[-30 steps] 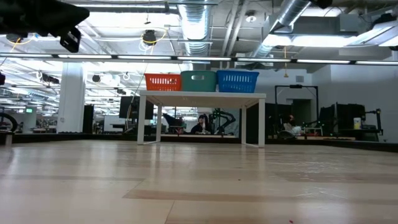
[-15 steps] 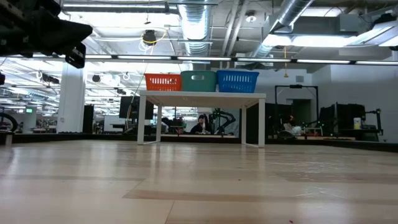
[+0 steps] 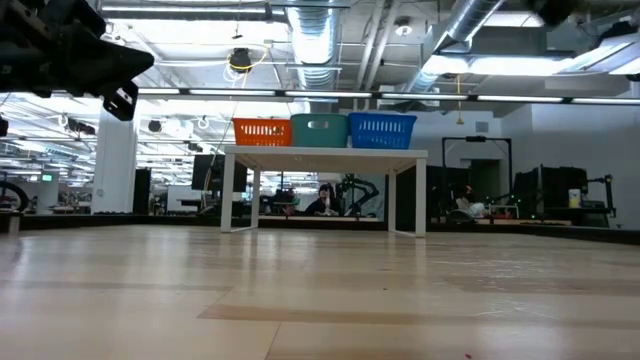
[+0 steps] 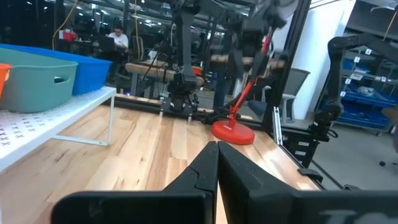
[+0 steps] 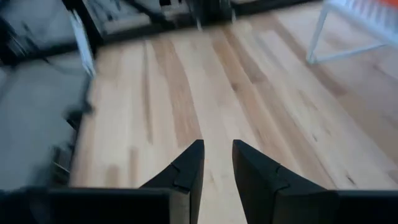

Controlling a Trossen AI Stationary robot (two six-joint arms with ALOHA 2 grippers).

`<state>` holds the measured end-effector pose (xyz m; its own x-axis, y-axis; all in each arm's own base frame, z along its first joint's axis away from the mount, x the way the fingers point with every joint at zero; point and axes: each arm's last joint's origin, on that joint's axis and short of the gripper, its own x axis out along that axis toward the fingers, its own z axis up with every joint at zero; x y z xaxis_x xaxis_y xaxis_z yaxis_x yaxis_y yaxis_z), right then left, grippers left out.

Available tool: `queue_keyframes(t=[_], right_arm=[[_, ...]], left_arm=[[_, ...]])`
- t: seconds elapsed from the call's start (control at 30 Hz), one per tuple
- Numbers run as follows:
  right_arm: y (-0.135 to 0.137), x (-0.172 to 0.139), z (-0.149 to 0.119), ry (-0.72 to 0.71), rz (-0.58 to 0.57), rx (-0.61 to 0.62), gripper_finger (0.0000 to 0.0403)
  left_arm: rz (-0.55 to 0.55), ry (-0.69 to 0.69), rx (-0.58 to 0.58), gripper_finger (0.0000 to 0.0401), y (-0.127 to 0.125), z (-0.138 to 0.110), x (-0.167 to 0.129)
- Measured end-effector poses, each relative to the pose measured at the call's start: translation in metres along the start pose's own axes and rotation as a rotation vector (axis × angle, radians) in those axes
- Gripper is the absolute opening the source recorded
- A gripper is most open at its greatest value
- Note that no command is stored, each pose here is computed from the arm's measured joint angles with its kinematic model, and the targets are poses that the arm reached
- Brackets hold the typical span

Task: Pick & Place Office Desk Supplies
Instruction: Return to Home Position

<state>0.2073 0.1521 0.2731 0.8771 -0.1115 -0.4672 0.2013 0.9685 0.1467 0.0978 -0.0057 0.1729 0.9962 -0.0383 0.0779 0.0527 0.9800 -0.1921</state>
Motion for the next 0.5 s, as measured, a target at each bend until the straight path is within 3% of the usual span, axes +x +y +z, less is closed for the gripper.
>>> queue_keyframes(t=[0.23, 0.5], right_arm=[[-0.001, 0.060, -0.031, 0.073, 0.074, -0.173, 0.0082], [-0.016, 0.117, -0.025, 0.026, 0.237, -0.325, 0.0082]], left_arm=[[0.000, -0.003, 0.000, 0.0002, 0.000, 0.000, 0.000], [-0.001, -0.008, 0.000, 0.0002, 0.000, 0.001, 0.000]])
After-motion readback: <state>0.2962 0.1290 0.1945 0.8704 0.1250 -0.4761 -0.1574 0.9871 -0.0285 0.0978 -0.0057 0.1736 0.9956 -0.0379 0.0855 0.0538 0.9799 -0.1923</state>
